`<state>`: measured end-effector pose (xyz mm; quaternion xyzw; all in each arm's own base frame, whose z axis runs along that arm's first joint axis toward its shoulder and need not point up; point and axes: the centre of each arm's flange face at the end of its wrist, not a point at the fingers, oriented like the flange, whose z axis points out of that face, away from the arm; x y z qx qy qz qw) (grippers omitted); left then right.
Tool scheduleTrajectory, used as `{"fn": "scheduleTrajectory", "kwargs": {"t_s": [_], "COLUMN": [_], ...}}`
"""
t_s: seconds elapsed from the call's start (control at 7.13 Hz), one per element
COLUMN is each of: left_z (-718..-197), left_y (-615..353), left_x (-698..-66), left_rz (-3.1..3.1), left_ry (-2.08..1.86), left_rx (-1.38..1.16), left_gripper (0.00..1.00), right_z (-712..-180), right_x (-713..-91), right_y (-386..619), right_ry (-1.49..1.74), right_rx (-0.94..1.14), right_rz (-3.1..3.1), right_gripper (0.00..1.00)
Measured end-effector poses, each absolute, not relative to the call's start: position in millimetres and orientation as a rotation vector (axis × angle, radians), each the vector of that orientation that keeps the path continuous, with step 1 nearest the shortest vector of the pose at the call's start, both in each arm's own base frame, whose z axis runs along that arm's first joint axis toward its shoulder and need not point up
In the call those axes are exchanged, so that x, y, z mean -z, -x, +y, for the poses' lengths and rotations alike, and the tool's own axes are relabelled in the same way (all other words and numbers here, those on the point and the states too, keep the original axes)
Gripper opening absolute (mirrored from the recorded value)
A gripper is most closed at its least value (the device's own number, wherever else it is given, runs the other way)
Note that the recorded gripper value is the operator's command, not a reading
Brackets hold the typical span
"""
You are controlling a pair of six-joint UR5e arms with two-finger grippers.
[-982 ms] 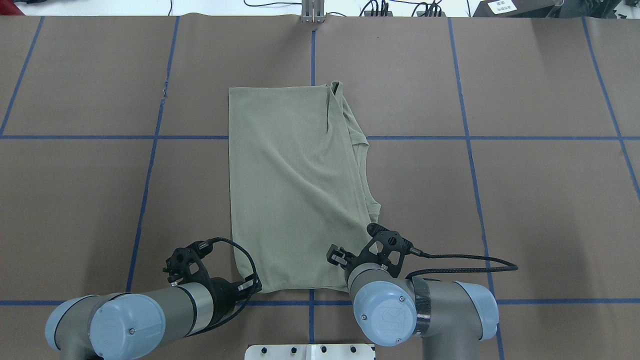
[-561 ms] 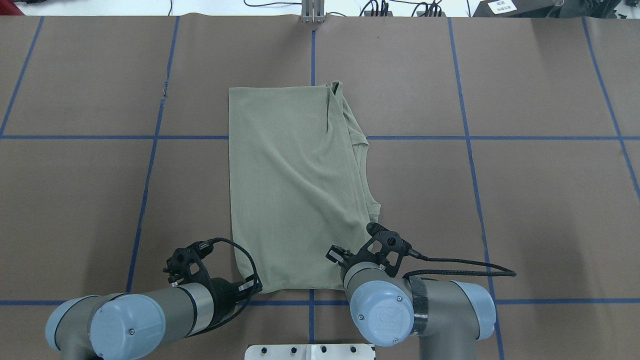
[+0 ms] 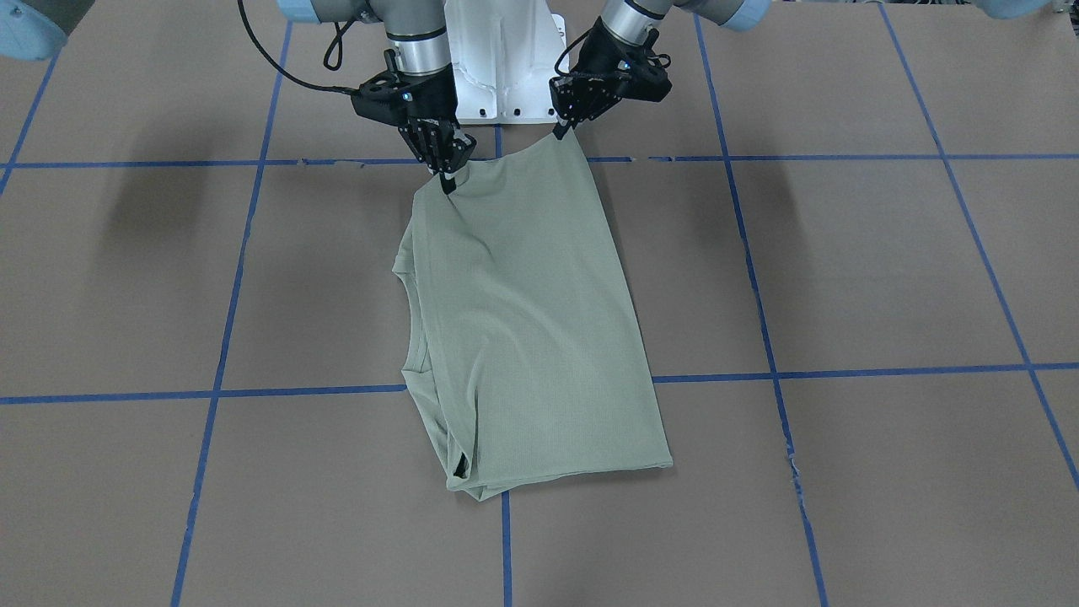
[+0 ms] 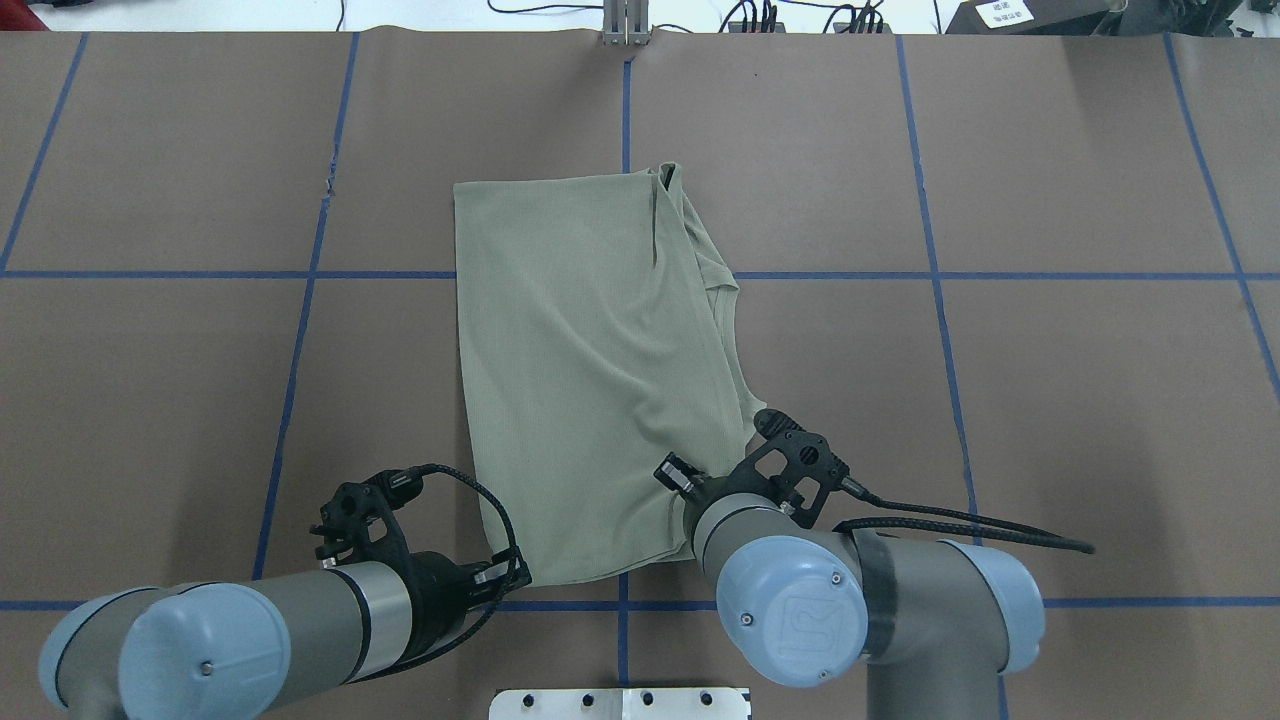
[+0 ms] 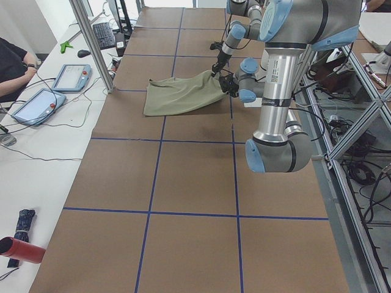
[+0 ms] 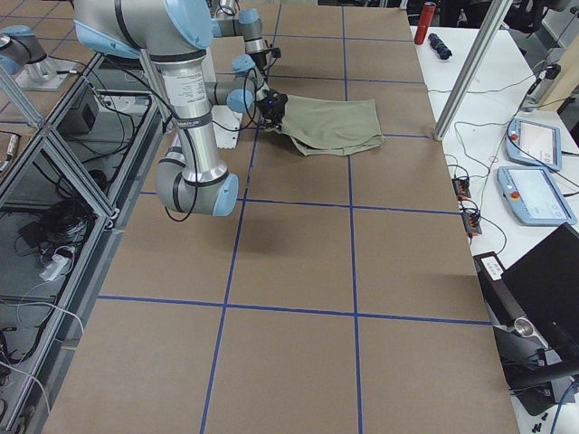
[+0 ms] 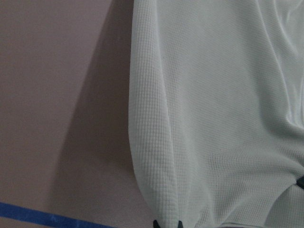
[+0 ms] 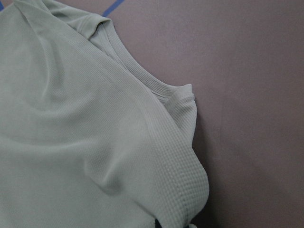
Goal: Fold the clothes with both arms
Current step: 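Lift the near edge with both grippers and fold it away from the robot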
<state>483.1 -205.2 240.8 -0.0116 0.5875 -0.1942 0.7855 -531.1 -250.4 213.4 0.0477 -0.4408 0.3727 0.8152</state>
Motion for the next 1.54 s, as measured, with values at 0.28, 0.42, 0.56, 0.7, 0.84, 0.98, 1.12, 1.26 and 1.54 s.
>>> {"fn": "scheduleTrajectory", "kwargs": {"t_s": [0.28, 0.42, 0.56, 0.7, 0.84, 0.98, 1.12, 1.26, 1.54], "left_z": [-201, -201, -205, -211, -221, -241, -269, -301, -359], "left_y": [-440, -414, -387, -372, -377, -394, -414, -431, -450], "left_x": [-201, -183, -165, -152, -146, -147, -153, -162, -179], "left_rz": [1.293, 1.301, 1.301, 1.297, 1.283, 1.254, 1.211, 1.163, 1.093], "left_ry": [0.050, 0.057, 0.072, 0.076, 0.050, 0.001, -0.058, -0.113, -0.192], "left_rx": [0.370, 0.351, 0.341, 0.332, 0.316, 0.305, 0.302, 0.301, 0.315], "left_gripper": [0.00, 0.00, 0.00, 0.00, 0.00, 0.00, 0.00, 0.00, 0.00], "right_z": [-228, -219, -213, -211, -220, -242, -274, -307, -372], "right_x": [-176, -164, -154, -147, -142, -139, -142, -150, -158], "right_y": [475, 451, 435, 433, 444, 463, 484, 502, 534], "right_ry": [-0.089, -0.082, -0.076, -0.075, -0.092, -0.127, -0.166, -0.193, -0.214], "right_rx": [-0.773, -0.761, -0.753, -0.746, -0.744, -0.750, -0.760, -0.768, -0.773], "right_rz": [-0.924, -0.921, -0.925, -0.929, -0.920, -0.908, -0.910, -0.915, -0.879], "right_gripper": [0.00, 0.00, 0.00, 0.00, 0.00, 0.00, 0.00, 0.00, 0.00]}}
